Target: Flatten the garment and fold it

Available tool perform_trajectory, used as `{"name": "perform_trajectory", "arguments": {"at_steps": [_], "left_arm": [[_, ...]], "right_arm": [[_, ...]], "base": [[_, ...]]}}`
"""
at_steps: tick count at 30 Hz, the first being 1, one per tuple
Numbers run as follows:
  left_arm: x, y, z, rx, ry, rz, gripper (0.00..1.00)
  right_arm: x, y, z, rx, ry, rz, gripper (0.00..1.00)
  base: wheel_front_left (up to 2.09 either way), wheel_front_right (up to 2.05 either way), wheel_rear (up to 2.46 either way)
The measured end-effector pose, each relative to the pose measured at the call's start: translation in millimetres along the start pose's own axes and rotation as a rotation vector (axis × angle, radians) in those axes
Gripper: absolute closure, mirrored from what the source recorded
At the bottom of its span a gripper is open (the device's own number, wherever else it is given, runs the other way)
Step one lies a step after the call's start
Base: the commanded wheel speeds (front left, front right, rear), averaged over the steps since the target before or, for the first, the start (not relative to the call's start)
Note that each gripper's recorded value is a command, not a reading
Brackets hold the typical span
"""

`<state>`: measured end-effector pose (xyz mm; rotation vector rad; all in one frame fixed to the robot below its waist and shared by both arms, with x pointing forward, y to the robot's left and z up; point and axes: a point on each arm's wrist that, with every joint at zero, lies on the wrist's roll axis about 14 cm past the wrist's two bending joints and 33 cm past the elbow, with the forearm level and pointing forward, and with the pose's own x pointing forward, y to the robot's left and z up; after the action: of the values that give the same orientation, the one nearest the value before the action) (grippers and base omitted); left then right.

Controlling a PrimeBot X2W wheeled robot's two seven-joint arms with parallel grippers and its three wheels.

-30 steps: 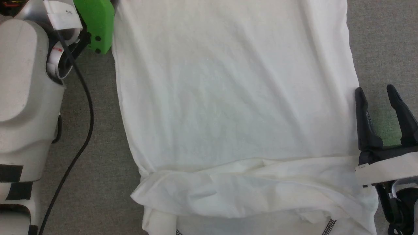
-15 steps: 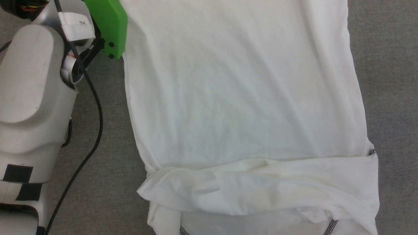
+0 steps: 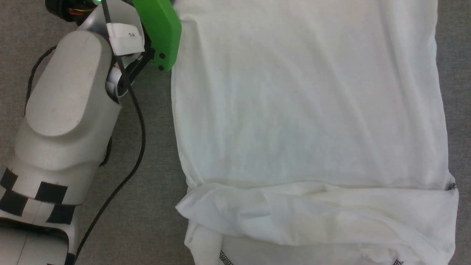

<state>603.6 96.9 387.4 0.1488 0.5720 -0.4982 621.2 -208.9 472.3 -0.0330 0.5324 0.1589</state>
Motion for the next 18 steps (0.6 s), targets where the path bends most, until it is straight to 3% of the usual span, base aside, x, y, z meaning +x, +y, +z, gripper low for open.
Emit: {"name": "perform_trajectory", "arguments": {"at_steps": [12, 14, 15, 18], "left_arm": [[15.7, 8.6, -7.5, -0.013, -0.009, 0.008, 1.0], [18.4, 10.4, -7.9, -0.017, -0.015, 0.009, 1.0], [19.6, 11.1, -8.2, -0.02, -0.017, 0.009, 1.0], [22.6, 14.1, -10.4, -0.023, -0.016, 0.012, 1.0]], "right_arm": [[54.7, 1.4, -78.6, 0.012, 0.266, -0.044, 0.0], [60.2, 2.1, -88.6, 0.044, 0.288, -0.044, 0.73], [62.9, 2.6, -88.8, 0.054, 0.285, -0.045, 1.0], [68.7, 3.3, -86.8, 0.056, 0.274, -0.047, 1.0]], "base": [[0.0, 0.0, 0.0], [0.0, 0.0, 0.0], [0.0, 0.0, 0.0], [0.0, 0.0, 0.0]]}}
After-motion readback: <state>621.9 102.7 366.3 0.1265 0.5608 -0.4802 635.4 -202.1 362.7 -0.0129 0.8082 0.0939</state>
